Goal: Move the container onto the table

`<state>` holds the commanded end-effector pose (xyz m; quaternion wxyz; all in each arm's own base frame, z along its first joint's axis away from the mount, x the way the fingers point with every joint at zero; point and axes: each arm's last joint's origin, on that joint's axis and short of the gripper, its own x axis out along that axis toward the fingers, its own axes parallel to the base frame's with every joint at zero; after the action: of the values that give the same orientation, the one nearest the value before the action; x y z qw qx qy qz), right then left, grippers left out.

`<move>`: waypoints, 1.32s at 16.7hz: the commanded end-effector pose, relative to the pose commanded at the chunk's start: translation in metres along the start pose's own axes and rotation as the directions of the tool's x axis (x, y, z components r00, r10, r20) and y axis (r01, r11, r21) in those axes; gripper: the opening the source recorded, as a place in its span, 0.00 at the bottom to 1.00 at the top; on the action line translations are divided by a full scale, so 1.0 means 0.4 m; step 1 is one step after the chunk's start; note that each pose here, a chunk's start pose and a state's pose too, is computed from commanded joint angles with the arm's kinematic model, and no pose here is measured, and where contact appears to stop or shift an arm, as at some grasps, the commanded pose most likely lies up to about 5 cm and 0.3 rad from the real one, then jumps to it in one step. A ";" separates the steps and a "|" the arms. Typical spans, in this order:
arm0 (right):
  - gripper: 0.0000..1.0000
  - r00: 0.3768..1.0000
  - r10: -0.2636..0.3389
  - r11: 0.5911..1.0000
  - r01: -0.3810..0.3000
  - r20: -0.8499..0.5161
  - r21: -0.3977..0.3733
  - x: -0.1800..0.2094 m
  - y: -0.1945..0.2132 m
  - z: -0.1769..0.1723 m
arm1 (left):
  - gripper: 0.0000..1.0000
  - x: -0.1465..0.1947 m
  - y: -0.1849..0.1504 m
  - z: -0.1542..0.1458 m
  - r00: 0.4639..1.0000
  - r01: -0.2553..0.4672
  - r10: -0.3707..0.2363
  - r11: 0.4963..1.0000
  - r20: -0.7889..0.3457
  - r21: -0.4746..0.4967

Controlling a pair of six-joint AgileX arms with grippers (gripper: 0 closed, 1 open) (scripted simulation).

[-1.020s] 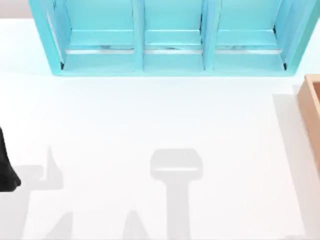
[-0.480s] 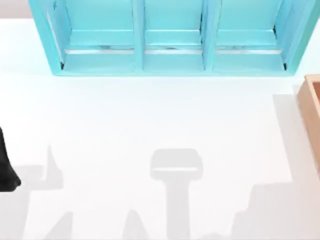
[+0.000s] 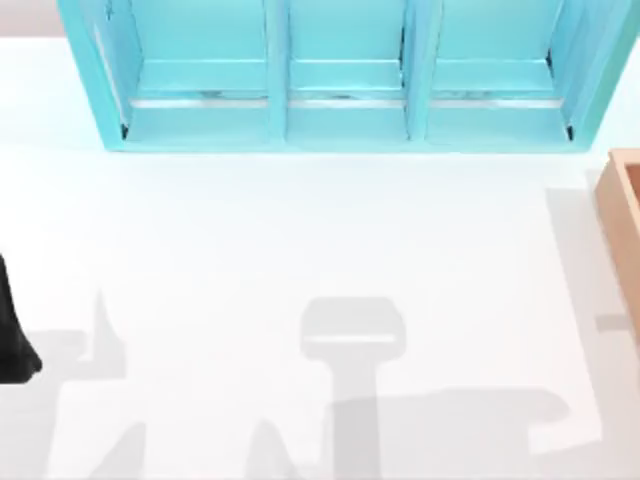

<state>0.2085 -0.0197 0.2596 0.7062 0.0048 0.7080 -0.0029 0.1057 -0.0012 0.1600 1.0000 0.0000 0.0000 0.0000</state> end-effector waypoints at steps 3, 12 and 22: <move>0.00 1.000 0.003 1.000 -0.002 -0.005 0.004 0.004 -0.002 0.001 | 1.00 0.000 0.000 0.000 1.000 0.000 0.000 1.000 0.000 0.000; 0.00 1.000 -0.027 0.999 0.026 -0.008 -0.042 -0.004 0.235 0.004 | 1.00 0.000 0.000 0.000 1.000 0.000 0.000 1.000 0.000 0.000; 0.00 0.998 -0.063 0.998 0.062 -0.014 -0.028 0.002 0.504 -0.133 | 1.00 0.000 0.000 0.000 1.000 0.000 0.000 1.000 0.000 0.000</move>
<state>0.1576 0.1826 0.2593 0.7004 -0.0270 0.7131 -0.0153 0.1057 -0.0012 0.1600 1.0000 0.0000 0.0000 0.0000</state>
